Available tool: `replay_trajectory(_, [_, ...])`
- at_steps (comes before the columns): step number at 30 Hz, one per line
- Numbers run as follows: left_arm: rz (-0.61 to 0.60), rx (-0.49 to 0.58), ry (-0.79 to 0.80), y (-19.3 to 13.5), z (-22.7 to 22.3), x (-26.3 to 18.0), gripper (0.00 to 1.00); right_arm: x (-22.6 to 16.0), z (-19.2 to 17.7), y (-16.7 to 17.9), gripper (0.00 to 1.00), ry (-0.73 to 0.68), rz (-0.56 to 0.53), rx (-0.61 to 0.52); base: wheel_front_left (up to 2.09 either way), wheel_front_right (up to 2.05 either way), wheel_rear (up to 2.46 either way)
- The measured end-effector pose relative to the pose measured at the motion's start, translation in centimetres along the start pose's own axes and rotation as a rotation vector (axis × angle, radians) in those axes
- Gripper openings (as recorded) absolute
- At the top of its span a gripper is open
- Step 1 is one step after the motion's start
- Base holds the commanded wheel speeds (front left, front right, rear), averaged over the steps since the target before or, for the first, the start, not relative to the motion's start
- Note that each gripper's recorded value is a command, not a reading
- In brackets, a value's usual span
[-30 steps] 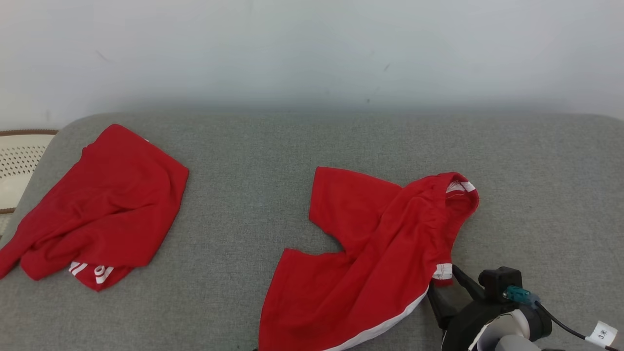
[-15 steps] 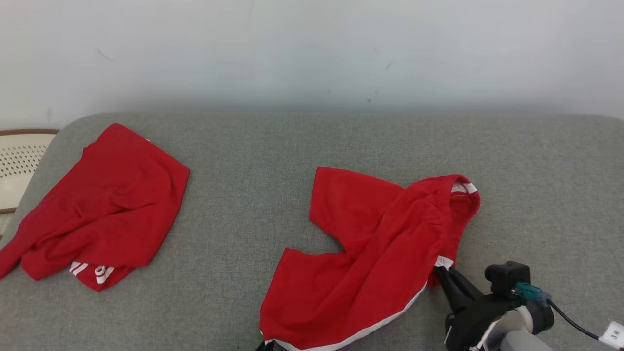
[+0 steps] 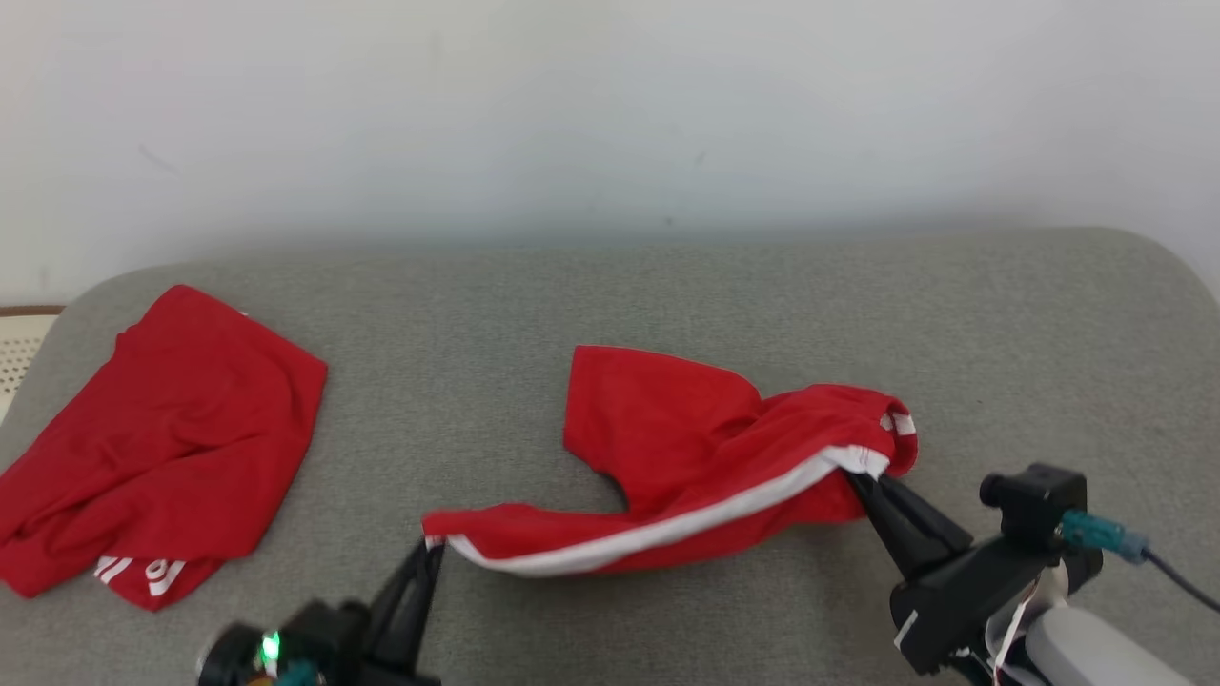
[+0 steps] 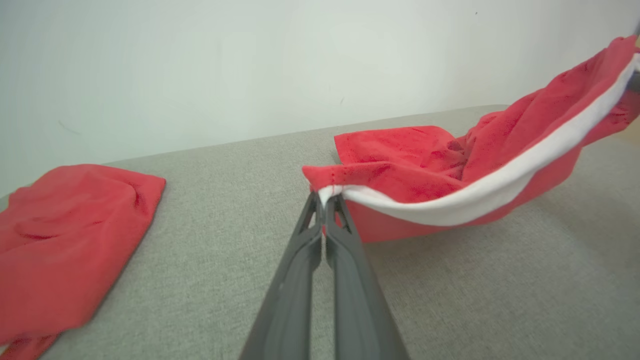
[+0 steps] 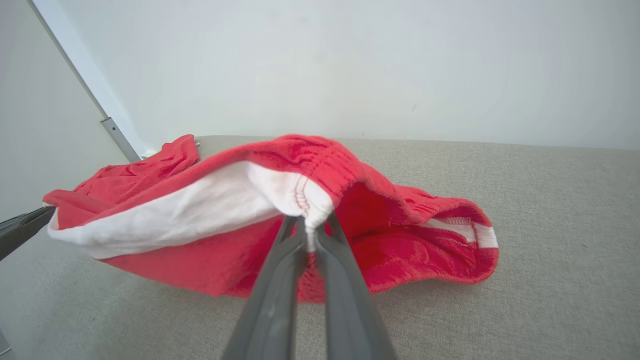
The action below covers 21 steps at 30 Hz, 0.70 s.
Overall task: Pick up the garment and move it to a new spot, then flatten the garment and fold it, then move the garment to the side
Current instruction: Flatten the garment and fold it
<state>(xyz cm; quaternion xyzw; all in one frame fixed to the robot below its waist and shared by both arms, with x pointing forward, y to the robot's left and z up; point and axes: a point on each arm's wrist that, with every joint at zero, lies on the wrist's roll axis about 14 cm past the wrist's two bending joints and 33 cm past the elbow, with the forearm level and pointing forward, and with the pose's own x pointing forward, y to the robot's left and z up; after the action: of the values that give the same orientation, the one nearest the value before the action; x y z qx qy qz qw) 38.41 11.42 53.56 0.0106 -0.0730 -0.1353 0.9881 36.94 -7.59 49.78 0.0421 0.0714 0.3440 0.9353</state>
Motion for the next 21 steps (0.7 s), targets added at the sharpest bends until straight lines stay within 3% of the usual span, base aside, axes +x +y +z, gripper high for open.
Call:
replay_trajectory(10, [-0.106, 0.198, -0.124, 2.3, 6.9, 8.1, 0.00, 2.7, 7.7, -1.4, 0.00, -0.145, 0.029, 0.073, 0.00, 0.00, 0.00])
replay_trajectory(13, [-0.112, 0.218, -0.172, 3.2, 9.6, 11.6, 0.00, 4.6, 10.4, -3.2, 0.00, -0.162, 0.028, 0.020, 0.00, 0.00, 0.00])
replay_trajectory(21, [-0.151, 0.313, -0.255, 4.1, 14.5, 20.1, 0.00, 10.8, 16.6, -8.0, 0.00, -0.237, -0.002, 0.024, 0.00, 0.00, 0.00])
